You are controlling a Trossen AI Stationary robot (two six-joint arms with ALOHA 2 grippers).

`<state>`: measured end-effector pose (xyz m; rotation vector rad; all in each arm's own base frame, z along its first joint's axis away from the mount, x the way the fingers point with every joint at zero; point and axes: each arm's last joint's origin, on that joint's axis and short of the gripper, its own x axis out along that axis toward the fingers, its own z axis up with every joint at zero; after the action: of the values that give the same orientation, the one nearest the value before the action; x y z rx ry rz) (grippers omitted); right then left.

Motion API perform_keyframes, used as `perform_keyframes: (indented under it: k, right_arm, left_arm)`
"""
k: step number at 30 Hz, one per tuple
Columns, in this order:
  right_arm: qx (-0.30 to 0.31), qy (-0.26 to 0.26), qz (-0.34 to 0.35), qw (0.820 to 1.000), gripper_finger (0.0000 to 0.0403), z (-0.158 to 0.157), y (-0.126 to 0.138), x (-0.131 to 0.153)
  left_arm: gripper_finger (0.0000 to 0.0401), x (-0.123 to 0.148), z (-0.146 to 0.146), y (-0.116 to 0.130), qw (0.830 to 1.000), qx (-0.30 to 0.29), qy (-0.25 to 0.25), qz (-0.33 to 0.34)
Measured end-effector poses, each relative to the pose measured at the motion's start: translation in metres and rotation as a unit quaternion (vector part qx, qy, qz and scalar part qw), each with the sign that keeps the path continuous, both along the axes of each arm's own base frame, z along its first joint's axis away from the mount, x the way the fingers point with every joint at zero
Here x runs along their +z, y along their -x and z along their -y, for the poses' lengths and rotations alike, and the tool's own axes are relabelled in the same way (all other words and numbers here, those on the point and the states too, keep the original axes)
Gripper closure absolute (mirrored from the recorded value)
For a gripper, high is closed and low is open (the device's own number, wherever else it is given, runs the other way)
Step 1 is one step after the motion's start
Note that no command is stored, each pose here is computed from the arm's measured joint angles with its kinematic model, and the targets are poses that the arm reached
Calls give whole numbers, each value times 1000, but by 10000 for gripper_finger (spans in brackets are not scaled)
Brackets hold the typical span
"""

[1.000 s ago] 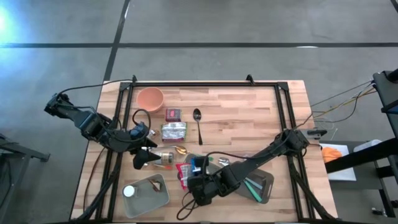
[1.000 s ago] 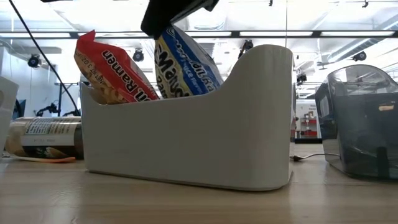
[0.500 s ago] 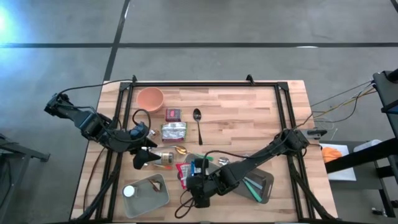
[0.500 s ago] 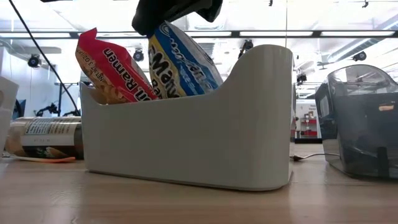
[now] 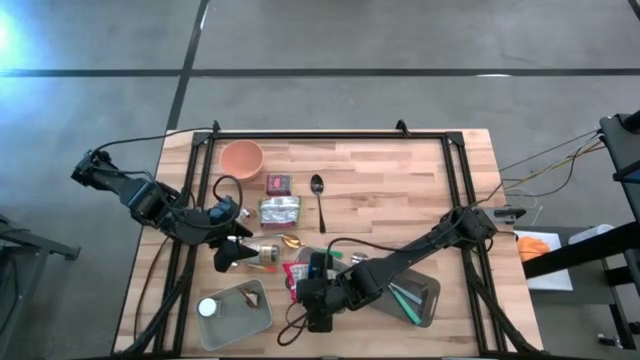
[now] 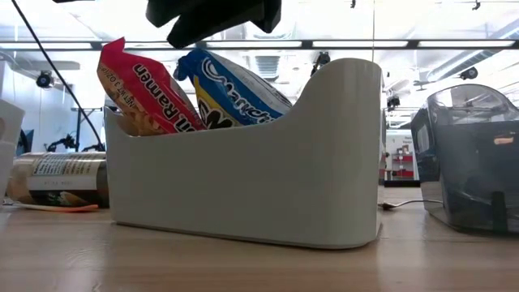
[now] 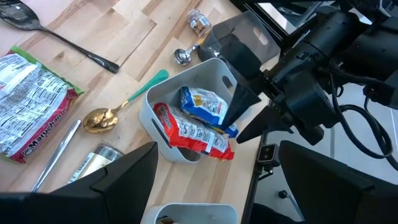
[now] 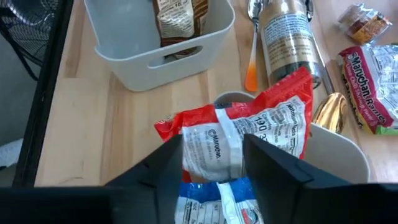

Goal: Pick & Place Food Item
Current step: Put the blue noodle pack into the right gray bin, then put the right brown seasoning bottle into the left gray bin

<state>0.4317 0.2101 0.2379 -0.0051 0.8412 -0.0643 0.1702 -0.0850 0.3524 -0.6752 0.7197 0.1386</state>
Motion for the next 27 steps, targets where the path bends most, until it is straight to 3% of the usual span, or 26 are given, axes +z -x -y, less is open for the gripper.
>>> perform_keyframes:
  k: [6, 13, 22, 27]
  right_arm:
    - [-6, -9, 25, 1000, 190, 1, -5, 6]
    - [-36, 4, 73, 997, 184, 4, -6, 34]
    - [-84, -24, 30, 996, 184, 21, 8, 43]
    - [-115, -64, 9, 991, 184, 23, 14, 45]
  left_arm:
    - [61, 0, 0, 0, 1000, -2, 2, -1]
    - [61, 0, 0, 0, 1000, 2, 7, -2]
    - [61, -1, 1, 1, 1000, -2, 13, -8]
    - [61, -1, 0, 1, 1000, -10, 3, -11]
